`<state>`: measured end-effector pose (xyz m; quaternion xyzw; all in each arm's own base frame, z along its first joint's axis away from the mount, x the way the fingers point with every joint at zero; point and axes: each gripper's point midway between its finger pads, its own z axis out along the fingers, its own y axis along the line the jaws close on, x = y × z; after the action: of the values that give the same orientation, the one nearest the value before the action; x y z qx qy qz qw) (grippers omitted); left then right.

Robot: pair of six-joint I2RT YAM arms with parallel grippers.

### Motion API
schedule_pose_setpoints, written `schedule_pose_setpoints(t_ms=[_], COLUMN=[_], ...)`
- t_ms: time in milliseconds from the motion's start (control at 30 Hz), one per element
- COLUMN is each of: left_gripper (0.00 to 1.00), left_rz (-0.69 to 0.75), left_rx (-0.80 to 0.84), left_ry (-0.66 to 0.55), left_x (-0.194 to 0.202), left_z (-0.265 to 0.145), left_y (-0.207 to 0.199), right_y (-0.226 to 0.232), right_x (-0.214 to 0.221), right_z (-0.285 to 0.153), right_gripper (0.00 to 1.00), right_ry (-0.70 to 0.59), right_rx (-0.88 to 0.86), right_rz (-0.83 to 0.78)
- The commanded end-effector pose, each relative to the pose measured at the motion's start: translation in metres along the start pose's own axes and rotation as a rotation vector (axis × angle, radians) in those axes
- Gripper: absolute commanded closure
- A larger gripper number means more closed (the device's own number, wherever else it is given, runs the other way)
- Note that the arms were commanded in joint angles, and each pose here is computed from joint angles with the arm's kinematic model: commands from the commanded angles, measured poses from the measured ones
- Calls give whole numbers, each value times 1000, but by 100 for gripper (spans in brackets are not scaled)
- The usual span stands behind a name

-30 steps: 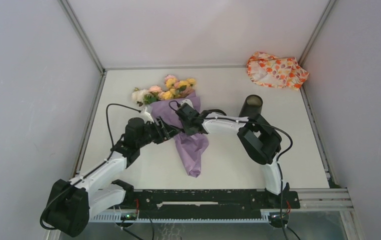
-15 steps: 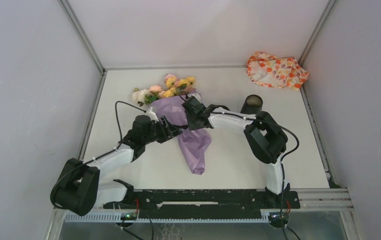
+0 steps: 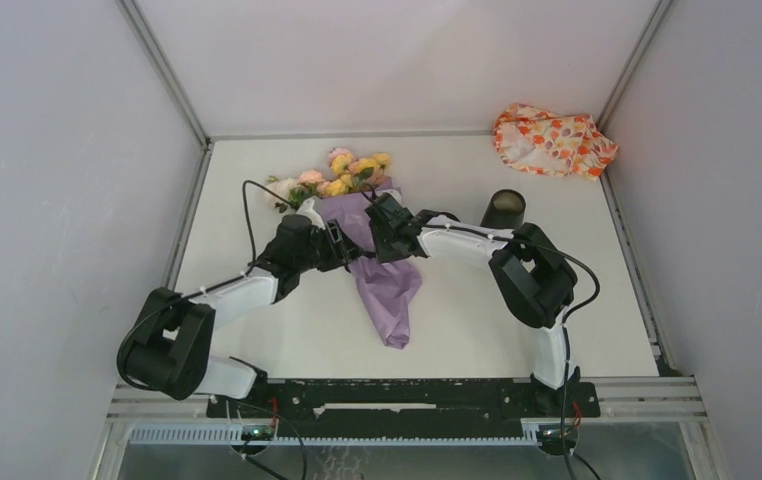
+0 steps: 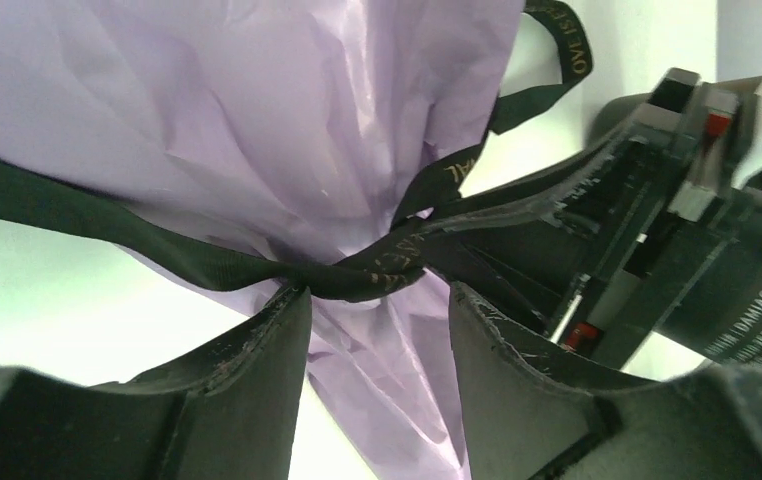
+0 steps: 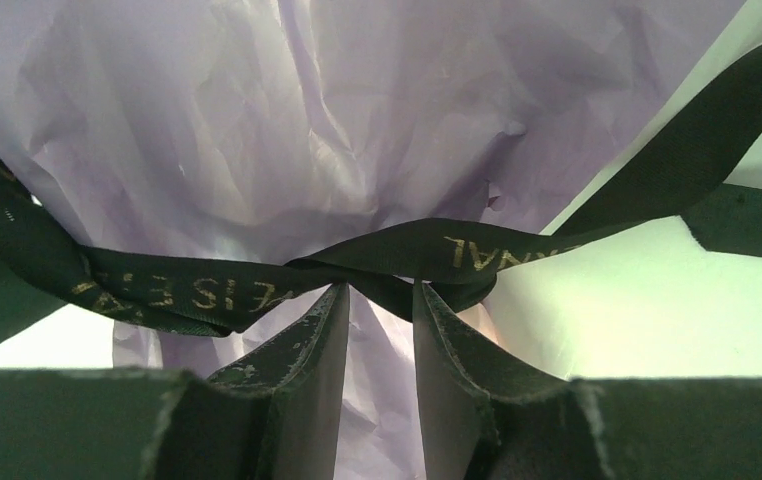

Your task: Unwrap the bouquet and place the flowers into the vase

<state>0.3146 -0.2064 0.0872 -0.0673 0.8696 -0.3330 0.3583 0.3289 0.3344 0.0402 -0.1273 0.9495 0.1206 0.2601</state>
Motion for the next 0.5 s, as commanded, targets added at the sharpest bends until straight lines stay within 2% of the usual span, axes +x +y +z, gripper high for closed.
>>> schedule_pose_setpoints(t_ms=[0,133,467], left_gripper=[42,41,41], left_rz=[25,1,123], left_rx=[-36,-107,-134], left_ry=[-33,-42,-92], left_x=[-12,-11,-22], left_z=[8,9,-12], left_y=[3,17,19], right_y=[10,8,8], right_x=[-17,-16,-11], right_z=[-19,-20,-16], right_gripper=[62,62,62], right_ry=[-49,-48,-32], right_rx=[-49,-46,-63], right_rz=[38,42,58])
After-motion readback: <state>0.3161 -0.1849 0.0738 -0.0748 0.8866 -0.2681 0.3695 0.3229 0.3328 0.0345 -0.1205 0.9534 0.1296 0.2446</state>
